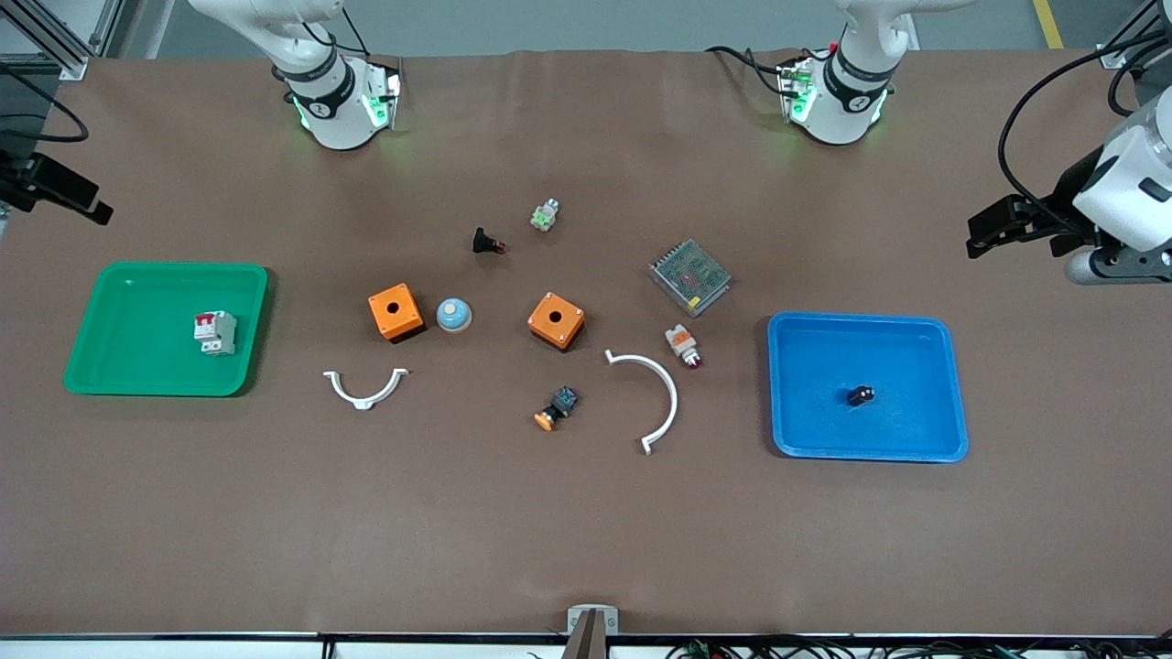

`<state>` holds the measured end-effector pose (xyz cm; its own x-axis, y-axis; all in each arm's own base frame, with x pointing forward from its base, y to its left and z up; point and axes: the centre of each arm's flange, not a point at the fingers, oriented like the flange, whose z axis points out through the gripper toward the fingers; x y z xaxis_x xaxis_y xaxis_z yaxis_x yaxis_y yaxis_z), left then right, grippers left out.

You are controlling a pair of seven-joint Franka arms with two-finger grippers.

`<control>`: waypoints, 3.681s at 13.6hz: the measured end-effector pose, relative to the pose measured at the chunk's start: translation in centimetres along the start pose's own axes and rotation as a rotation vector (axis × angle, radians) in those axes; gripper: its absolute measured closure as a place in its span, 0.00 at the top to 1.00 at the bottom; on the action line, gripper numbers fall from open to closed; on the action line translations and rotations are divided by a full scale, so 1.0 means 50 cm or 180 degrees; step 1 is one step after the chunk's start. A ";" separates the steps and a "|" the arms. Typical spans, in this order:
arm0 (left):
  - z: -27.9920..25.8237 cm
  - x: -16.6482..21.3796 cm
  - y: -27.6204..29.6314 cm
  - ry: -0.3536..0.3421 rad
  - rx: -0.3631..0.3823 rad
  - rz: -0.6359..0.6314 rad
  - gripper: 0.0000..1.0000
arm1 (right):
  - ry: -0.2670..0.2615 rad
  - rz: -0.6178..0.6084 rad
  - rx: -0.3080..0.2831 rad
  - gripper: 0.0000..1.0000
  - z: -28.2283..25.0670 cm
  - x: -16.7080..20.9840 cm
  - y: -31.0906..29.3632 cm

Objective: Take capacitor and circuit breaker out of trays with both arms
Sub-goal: 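Reach the right gripper to the breaker while the left gripper reaches the capacitor, then lower and close the right gripper on the breaker while the left grasps capacitor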

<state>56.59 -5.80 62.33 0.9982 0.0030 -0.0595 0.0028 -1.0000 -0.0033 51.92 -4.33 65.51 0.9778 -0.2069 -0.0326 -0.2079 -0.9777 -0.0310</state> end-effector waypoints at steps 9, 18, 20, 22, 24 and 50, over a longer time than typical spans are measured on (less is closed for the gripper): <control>0.013 0.013 -0.048 -0.0034 0.0016 -0.0132 1.00 | -0.0289 0.0017 -0.0051 1.00 0.109 0.026 0.011; 0.484 0.079 -0.110 0.0274 -0.0010 -0.0263 0.97 | -0.0570 -0.0489 -0.0212 1.00 0.608 0.156 0.147; 0.570 0.068 -0.094 0.0311 -0.0040 -0.0216 0.94 | -0.0603 -0.0647 -0.0174 1.00 0.681 0.167 0.197; 0.636 0.073 -0.081 0.0272 -0.0073 -0.0185 0.86 | -0.0621 -0.0788 -0.0132 1.00 0.740 0.174 0.253; 0.696 0.082 -0.075 0.0242 -0.0108 -0.0175 0.79 | -0.0632 -0.0927 -0.0093 1.00 0.783 0.175 0.299; 0.846 0.135 -0.034 0.0314 -0.0231 -0.0112 0.43 | -0.0794 -0.0803 0.0051 0.99 0.864 0.152 0.264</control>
<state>60.82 -3.95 19.73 0.9984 0.0414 0.0379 0.0387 -0.9969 0.0688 55.49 -17.20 21.70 0.9626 0.0584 -0.2647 0.0371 -0.9957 -0.0848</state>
